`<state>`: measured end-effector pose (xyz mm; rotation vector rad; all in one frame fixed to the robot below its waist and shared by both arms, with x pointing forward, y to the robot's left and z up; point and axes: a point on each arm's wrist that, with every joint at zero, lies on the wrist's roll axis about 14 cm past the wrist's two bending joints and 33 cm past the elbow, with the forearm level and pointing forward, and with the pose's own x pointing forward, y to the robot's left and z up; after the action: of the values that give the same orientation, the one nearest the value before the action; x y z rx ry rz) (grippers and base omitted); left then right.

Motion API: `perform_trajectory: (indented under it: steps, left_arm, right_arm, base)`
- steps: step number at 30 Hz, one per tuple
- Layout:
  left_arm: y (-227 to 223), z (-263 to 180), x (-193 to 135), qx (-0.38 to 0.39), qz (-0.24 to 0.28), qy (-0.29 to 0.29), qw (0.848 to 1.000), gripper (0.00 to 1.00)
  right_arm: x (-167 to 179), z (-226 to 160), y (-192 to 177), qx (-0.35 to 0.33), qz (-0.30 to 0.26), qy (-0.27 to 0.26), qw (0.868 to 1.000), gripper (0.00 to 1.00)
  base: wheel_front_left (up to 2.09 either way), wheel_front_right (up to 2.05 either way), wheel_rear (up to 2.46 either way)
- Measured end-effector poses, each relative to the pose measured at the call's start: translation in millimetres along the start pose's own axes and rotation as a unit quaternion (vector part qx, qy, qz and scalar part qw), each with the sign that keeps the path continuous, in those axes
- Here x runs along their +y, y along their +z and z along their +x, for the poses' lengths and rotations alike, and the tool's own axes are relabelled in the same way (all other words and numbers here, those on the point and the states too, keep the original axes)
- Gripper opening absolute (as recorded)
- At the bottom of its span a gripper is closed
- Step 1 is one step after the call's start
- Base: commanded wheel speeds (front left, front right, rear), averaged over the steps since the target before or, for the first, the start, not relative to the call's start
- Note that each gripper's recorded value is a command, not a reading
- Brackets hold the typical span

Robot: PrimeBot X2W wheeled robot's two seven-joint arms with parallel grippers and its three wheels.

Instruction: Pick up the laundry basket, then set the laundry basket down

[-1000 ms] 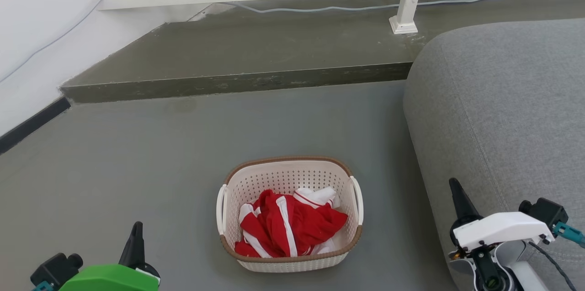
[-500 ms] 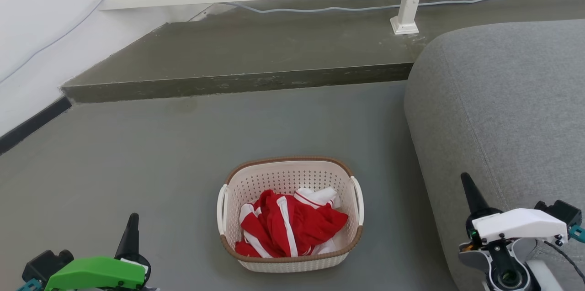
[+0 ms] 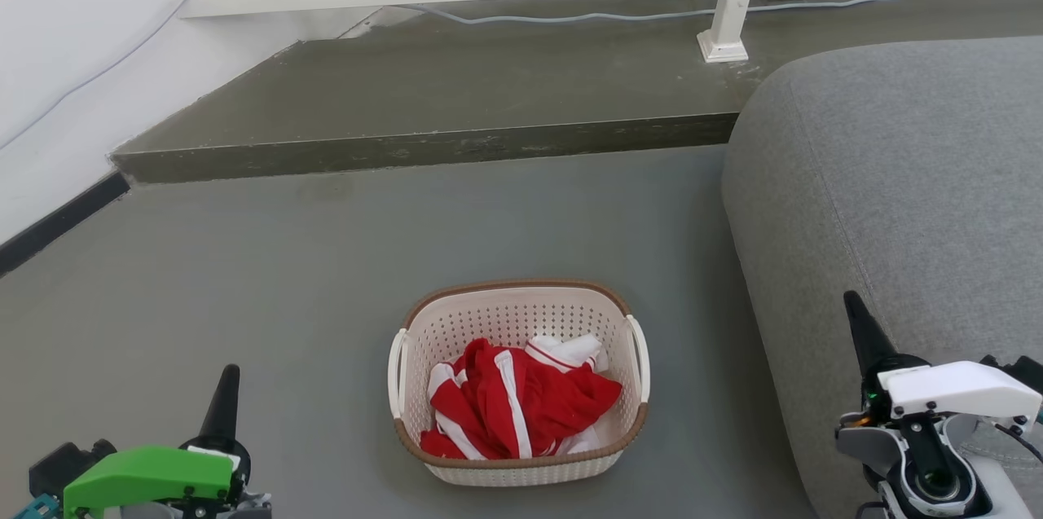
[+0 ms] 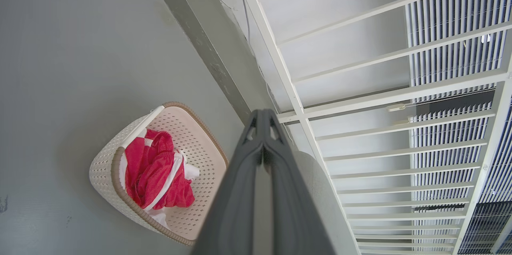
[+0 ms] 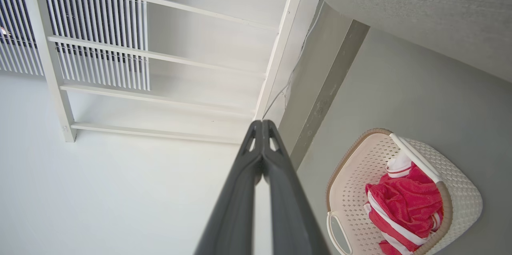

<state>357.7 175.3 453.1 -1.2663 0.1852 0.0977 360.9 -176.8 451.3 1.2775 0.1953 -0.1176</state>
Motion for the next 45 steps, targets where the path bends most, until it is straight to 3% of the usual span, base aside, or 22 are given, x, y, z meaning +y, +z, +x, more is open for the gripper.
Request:
perform_trajectory:
  steps: [26,45]
  left_arm:
    - [16,10,-17,-0.007,-0.149,-0.040,0.988,0.00]
    - [19,12,-20,-0.010,-0.152,-0.045,0.987,0.00]
  right_arm:
    - [15,6,32,-0.031,0.149,0.045,0.987,0.00]
    - [18,7,33,-0.031,0.152,0.050,0.987,0.00]
  base:
    - [0.00,0.00,0.00]
    - [0.00,0.00,0.00]
